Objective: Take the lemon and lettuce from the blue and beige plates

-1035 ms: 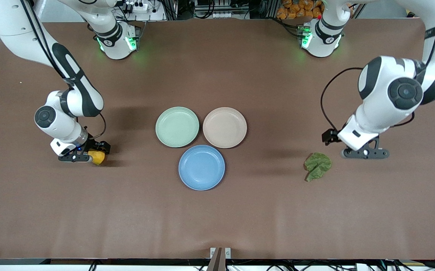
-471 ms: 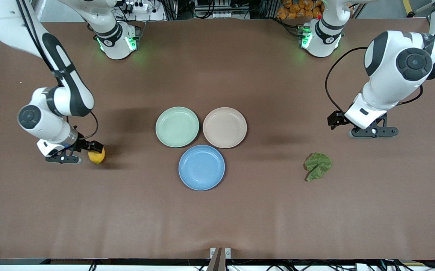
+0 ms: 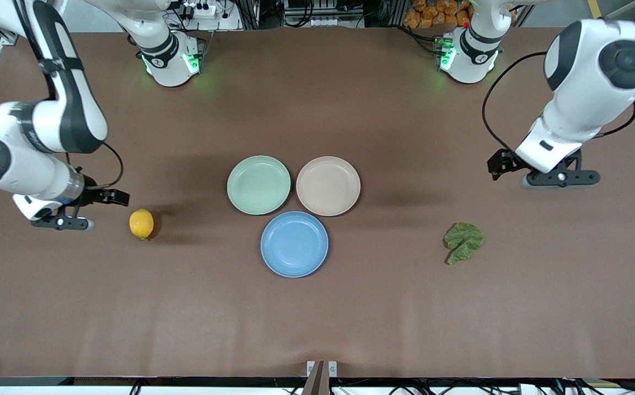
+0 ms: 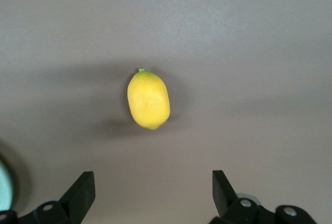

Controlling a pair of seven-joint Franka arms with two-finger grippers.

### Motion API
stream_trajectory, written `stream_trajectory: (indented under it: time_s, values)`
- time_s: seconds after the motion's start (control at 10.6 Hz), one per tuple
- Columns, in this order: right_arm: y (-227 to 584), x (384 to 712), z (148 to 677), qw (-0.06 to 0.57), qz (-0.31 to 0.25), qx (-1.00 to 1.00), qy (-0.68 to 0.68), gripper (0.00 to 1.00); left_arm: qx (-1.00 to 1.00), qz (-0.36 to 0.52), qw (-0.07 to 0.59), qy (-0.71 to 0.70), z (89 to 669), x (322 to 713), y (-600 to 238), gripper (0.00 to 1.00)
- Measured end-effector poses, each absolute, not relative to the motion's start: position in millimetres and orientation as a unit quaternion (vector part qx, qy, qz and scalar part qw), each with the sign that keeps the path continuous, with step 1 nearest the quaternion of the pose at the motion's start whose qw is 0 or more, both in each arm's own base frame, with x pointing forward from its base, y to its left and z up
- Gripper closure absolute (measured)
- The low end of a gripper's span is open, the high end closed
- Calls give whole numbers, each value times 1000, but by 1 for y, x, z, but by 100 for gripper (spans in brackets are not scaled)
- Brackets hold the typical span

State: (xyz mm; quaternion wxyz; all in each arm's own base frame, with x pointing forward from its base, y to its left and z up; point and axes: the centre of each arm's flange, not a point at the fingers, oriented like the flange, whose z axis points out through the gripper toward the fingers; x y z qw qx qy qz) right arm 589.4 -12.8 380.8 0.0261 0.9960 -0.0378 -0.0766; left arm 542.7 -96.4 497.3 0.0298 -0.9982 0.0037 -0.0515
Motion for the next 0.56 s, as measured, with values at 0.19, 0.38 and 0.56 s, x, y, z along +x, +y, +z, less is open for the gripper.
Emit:
stream_trajectory:
  time_s: [0.19,0.38,0.56]
  values:
    - [-5,603,433,29,-76,996,-34,0,-997,-71,25,-1,538,544,-96,0]
    - [-4,614,478,29,-53,998,-36,0,-997,-68,26,-2,571,543,-96,0]
    - [-6,617,515,29,-45,998,-40,0,-999,-47,15,17,598,537,-97,0]
